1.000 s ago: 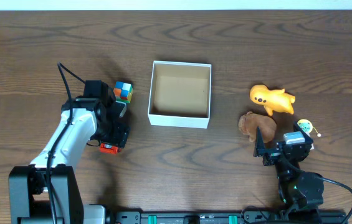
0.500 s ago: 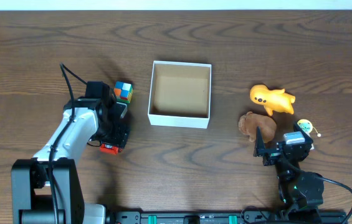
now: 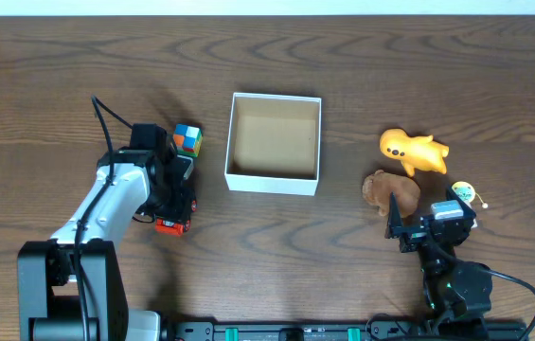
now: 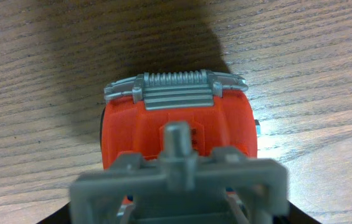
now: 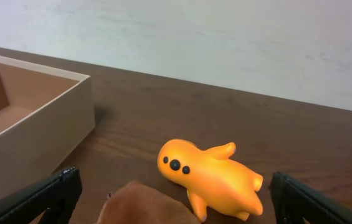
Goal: Pack container
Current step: 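Close the left gripper on the red toy truck's grey rear, then lift the truck with the left gripper and carry it over the box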
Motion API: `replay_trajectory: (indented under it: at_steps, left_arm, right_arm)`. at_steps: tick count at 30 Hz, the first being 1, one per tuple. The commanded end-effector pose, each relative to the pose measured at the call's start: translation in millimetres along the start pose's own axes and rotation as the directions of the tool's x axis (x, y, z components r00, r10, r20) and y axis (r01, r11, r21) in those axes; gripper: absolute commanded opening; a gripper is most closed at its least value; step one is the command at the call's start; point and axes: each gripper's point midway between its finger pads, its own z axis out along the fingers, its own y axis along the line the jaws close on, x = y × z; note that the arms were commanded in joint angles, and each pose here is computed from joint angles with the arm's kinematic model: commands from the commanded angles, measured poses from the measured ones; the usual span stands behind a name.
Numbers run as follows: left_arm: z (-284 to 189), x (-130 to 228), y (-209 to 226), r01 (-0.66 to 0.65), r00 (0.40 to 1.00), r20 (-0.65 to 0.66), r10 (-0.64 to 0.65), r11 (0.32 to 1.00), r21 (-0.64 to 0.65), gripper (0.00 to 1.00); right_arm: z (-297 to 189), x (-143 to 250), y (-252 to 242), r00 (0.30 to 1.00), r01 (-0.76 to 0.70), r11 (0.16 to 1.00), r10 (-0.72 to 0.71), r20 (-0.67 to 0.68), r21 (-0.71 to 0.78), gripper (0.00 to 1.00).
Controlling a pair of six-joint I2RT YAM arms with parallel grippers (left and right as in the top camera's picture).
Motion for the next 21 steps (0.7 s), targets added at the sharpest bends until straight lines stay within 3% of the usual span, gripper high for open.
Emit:
replay_trajectory:
  at_steps: [1,7,15,21]
  left_arm:
    - [-5.4,-7.3,1.7,0.039,0.999,0.019,-0.039,0.999,-0.002,0.5]
    - [-31.0,-31.1,5.9,0.048,0.994,0.103,-0.046,0.999,-0.018,0.42]
    - [-73.0,-65.4,11.7,0.105,0.965,0.246,-0.094,0.994,-0.031,0.42]
    - [-120.0,-108.5,18.0,0.213,0.889,0.415,-0.195,0.977,0.003,0.41]
  right_arm:
    - [0.0,1.6,-1.1,1.0,-0.015,1.0,0.015,-0.004,0.005,0.99]
    - [0.0,1.6,-1.1,1.0,-0.015,1.0,0.015,-0.004,0.005,0.99]
    - [0.0,1.6,-1.1,1.0,-0.015,1.0,0.015,-0.004,0.005,0.99]
    - [0.0,1.6,-1.1,1.0,-0.015,1.0,0.015,-0.004,0.005,0.99]
